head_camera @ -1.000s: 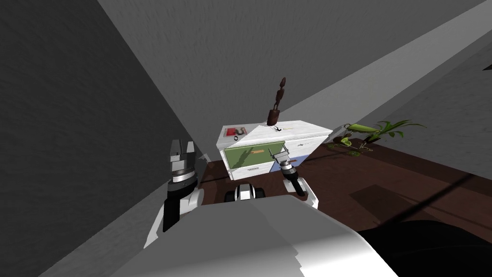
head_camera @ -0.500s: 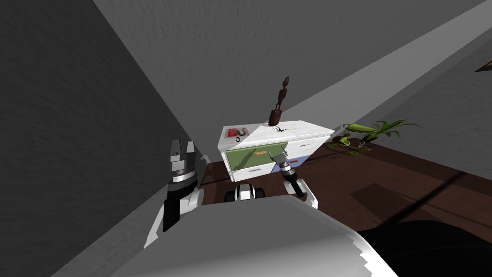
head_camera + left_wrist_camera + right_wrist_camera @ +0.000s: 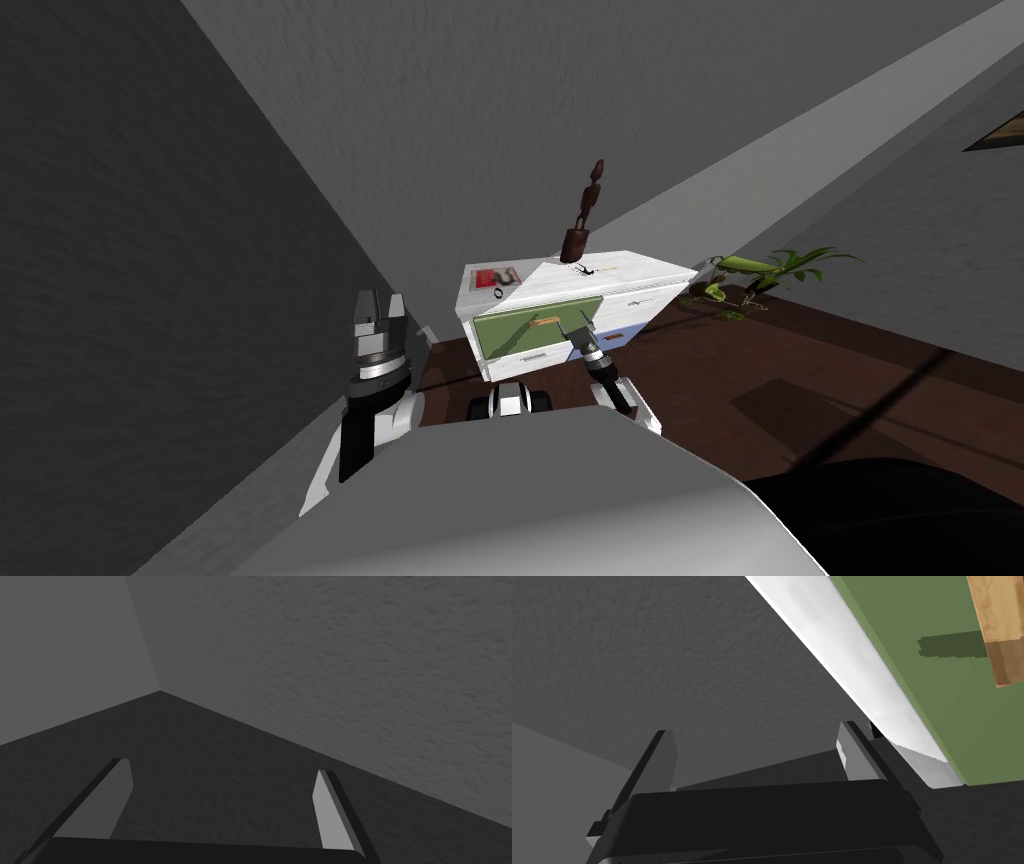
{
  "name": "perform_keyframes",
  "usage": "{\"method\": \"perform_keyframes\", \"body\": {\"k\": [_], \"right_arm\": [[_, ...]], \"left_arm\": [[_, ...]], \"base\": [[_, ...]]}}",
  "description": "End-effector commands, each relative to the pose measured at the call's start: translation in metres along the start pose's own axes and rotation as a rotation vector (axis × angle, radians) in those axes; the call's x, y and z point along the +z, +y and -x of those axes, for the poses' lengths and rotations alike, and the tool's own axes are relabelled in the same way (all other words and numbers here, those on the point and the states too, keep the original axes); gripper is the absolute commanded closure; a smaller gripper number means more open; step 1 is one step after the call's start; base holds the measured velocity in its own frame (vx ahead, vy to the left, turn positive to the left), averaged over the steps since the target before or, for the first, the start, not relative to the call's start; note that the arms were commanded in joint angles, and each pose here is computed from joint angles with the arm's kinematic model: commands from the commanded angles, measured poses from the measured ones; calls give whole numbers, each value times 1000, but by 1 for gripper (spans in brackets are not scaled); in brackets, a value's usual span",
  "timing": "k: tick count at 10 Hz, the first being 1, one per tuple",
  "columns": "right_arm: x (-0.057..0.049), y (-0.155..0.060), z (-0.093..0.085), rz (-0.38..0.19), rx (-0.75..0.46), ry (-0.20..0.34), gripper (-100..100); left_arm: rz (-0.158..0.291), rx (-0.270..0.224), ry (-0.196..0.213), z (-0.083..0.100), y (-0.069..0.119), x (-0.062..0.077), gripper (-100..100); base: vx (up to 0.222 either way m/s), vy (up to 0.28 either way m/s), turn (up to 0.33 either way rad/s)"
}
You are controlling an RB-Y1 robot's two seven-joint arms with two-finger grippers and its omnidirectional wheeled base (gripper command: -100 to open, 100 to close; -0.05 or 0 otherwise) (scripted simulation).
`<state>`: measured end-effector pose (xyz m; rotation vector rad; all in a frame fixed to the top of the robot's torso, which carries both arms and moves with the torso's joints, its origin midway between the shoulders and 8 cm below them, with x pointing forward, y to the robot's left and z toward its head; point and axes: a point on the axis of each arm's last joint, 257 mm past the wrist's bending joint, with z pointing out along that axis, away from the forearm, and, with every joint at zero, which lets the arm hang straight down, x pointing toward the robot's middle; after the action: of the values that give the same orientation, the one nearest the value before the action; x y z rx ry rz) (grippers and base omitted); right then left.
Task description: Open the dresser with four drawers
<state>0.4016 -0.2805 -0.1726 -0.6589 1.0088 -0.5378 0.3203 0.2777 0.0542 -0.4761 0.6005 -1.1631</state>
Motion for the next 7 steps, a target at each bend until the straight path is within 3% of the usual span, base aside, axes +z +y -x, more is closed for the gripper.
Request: {"method": "perform_keyframes", "body": {"k": [1, 4, 7], "right_arm": [[-10, 18, -17, 40, -83, 46, -100], [-18, 29, -28, 67, -146, 73, -100], [-34, 51, -46, 117, -225, 122, -100]], "left_arm": [[0, 0, 0, 0, 0, 0, 0], [0, 0, 0, 0, 0, 0, 0], [0, 0, 0, 0, 0, 0, 0]], "base": [[57, 63, -50], [54, 55, -29], [41, 59, -37]]}}
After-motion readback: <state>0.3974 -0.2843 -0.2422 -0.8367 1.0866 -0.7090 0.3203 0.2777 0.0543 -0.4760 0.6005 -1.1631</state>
